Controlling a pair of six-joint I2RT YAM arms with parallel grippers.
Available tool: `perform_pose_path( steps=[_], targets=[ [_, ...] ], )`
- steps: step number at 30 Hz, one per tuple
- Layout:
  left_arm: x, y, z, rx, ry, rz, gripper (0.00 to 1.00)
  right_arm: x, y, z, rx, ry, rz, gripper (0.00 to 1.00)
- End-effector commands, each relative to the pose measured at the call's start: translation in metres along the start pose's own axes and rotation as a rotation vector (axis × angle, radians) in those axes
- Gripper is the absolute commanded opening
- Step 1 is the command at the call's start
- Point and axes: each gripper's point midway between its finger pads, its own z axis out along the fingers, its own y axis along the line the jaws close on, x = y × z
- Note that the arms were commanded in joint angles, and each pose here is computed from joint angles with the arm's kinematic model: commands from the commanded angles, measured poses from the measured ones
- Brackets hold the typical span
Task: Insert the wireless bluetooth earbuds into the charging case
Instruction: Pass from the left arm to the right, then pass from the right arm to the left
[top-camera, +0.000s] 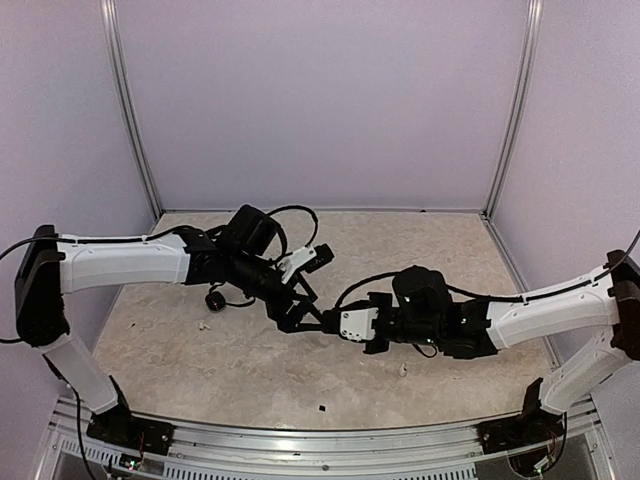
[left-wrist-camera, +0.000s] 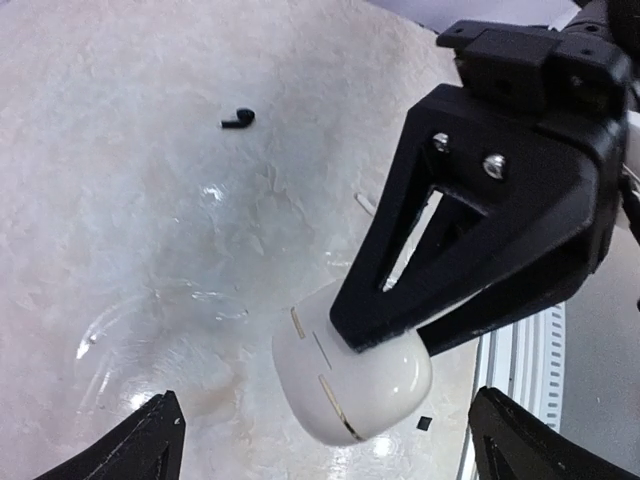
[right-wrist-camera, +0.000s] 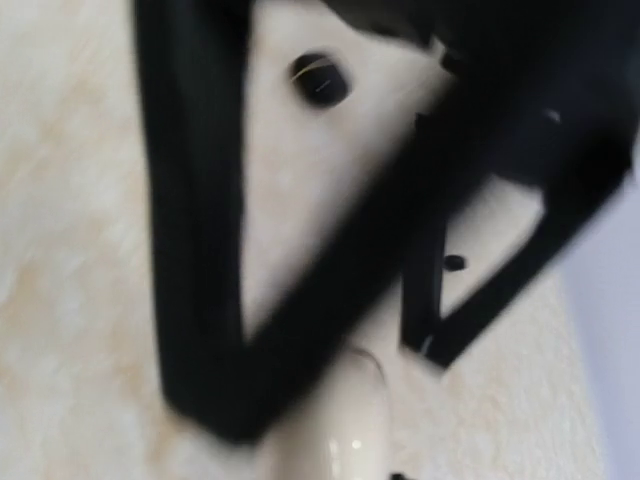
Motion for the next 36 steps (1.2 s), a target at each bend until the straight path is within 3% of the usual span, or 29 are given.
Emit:
perform_pose_path(
  steps=[1,7,11,14,24,36],
  targets=[
    [-0.056,0.000,-0.050,-0.124,-0.280,0.111,0.99,-0.030,-0.038,-0.025,0.078,-0.183,0.166,0.15],
    [-0.085,-0.007,-0.105,-0.273,-0.579,0.200,0.99,-0.067,-0.074,-0.057,0.098,-0.390,0.330,0.13],
    [-0.088,-0.048,-0.142,-0.202,-0.802,0.337,0.99,-0.105,-0.094,-0.085,0.073,-0.555,0.402,0.12],
    [-0.089,-0.066,-0.158,-0.183,-0.883,0.397,0.99,-0.126,-0.105,-0.103,0.063,-0.655,0.428,0.12],
    [-0.111,-0.101,-0.141,-0.122,-0.838,0.538,0.99,-0.169,-0.116,-0.136,-0.043,-0.869,0.468,0.13],
    [-0.126,-0.133,-0.126,-0.022,-0.832,0.575,0.67,-0.177,-0.106,-0.137,-0.138,-0.912,0.496,0.14]
  ],
)
